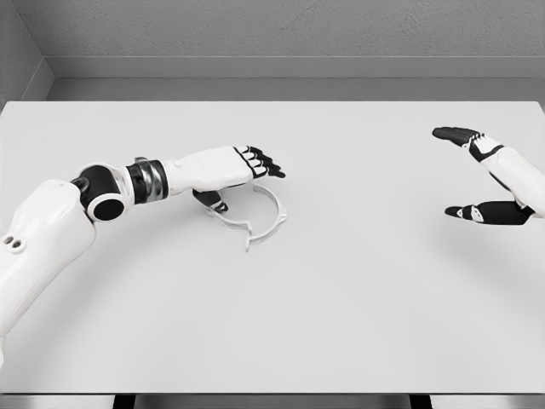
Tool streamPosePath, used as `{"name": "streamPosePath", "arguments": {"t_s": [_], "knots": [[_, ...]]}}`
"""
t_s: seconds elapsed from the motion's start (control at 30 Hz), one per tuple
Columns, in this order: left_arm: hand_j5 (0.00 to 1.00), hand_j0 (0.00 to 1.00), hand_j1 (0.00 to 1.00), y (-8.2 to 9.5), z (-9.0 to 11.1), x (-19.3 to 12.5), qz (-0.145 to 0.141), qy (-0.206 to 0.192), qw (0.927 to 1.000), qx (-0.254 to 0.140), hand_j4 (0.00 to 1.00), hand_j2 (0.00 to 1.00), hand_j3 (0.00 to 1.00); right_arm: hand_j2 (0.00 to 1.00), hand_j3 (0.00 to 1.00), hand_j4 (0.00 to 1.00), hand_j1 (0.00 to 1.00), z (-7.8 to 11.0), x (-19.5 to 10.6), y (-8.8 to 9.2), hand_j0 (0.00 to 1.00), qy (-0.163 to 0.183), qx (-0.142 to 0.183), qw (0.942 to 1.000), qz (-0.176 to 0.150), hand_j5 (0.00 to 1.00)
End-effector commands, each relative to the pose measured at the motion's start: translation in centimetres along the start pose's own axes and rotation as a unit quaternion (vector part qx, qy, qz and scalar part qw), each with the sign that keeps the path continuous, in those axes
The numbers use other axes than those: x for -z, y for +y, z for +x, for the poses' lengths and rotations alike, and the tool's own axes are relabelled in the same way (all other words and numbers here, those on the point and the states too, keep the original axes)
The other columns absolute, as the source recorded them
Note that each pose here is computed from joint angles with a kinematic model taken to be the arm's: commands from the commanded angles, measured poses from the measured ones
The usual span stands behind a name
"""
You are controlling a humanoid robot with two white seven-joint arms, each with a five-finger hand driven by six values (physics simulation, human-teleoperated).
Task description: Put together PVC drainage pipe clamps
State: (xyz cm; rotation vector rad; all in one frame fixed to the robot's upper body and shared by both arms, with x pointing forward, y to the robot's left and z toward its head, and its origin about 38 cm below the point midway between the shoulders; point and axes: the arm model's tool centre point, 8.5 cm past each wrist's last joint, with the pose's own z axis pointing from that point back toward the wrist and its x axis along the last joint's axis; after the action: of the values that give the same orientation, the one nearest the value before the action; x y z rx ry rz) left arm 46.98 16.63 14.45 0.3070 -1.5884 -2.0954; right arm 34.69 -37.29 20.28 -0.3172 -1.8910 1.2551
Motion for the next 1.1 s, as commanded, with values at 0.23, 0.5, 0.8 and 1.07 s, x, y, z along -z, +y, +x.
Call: {"name": "streamPosePath", "arguments": {"t_s": [0.23,0.5,0.8,1.07], "knots": [[1.0,1.0,1.0,0.1,-0.3,-0.5,0.001,0.004,1.0,-0.002,1.0,1.0,1.0,1.0,1.0,1.0,1.0,0.0,0.0,-0.1,1.0,-0.001,0.003,1.0,-0.002,1.0],[1.0,1.0,1.0,0.0,-0.5,-0.6,-0.001,0.006,1.0,-0.001,1.0,1.0,1.0,1.0,1.0,1.0,1.0,0.1,0.0,-0.1,1.0,-0.001,0.002,1.0,-0.002,1.0],[1.0,1.0,1.0,-0.2,-0.5,-0.7,-0.003,0.007,1.0,-0.002,1.0,1.0,1.0,1.0,1.0,1.0,1.0,0.1,-0.1,0.0,1.0,-0.001,0.004,1.0,-0.002,1.0],[1.0,1.0,1.0,-0.3,-1.4,-2.0,-0.008,0.019,0.9998,0.001,1.0,1.0,1.0,1.0,1.0,1.0,1.0,0.1,-0.1,0.1,1.0,-0.001,0.005,1.0,-0.001,1.0]]}}
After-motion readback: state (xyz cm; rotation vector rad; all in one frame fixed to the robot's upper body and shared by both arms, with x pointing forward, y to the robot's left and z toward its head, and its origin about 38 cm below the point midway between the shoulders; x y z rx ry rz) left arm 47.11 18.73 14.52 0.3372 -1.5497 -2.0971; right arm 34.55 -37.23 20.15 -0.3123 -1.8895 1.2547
